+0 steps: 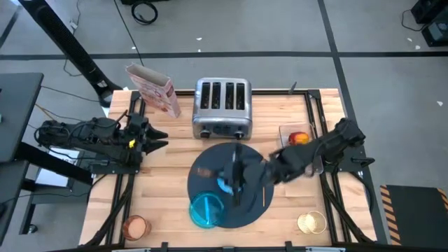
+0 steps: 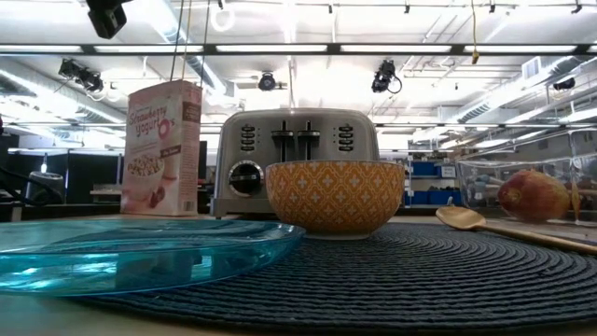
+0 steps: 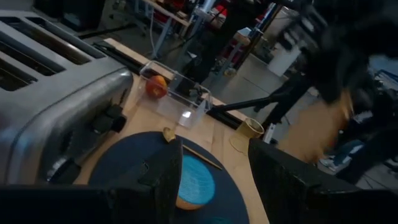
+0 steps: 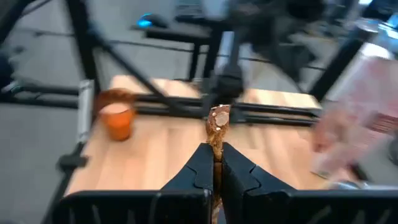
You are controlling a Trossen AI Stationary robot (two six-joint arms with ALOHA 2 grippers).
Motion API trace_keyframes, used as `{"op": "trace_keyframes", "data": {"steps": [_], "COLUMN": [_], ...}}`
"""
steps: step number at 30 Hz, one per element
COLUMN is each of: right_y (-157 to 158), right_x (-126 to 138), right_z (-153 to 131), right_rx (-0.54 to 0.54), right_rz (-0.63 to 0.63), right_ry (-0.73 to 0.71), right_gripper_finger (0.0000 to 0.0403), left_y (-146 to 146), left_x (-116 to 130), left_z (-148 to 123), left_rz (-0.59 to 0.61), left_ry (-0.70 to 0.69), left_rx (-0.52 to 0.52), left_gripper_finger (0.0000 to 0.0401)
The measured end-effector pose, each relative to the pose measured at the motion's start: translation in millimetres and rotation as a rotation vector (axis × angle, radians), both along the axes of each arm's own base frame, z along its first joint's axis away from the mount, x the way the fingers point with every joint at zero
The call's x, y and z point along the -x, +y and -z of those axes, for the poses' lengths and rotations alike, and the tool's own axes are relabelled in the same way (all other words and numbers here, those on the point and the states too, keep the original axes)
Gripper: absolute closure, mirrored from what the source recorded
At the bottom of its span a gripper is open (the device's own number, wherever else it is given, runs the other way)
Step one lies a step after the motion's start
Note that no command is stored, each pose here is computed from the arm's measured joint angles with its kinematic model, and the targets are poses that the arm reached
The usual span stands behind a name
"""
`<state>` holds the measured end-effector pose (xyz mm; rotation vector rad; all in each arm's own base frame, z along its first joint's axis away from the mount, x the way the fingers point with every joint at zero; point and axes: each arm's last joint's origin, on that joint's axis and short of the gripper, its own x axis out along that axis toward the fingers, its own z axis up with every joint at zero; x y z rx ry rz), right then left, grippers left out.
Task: Arrange a breakfast setting
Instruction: Put the toasted bread on the blue plate
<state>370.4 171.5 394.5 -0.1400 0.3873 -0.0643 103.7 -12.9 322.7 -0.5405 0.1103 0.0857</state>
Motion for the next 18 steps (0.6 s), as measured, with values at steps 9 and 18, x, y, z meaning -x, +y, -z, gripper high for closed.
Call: {"op": "trace_keyframes", "data": {"steps": [9, 18], "right_y": [61.6, 97.1], "right_x": [-27.7, -40.6], "right_z": [61.8, 125.0], "right_rx": [0.099, 0.322], "right_rz": [-0.155, -0.267], "right_ry": [0.032, 0.132], "right_gripper_finger": [0.0389, 0.0389], "left_y": [-1.2, -7.2], "left_x": [0.8, 3.4], "left_z": [5.6, 16.3], "left_rz": [0.045, 0.175], "left_ry": [0.058, 0.166], "left_rx": [0.000, 0.019], "left_gripper_finger": [0.0209, 0.0209]}}
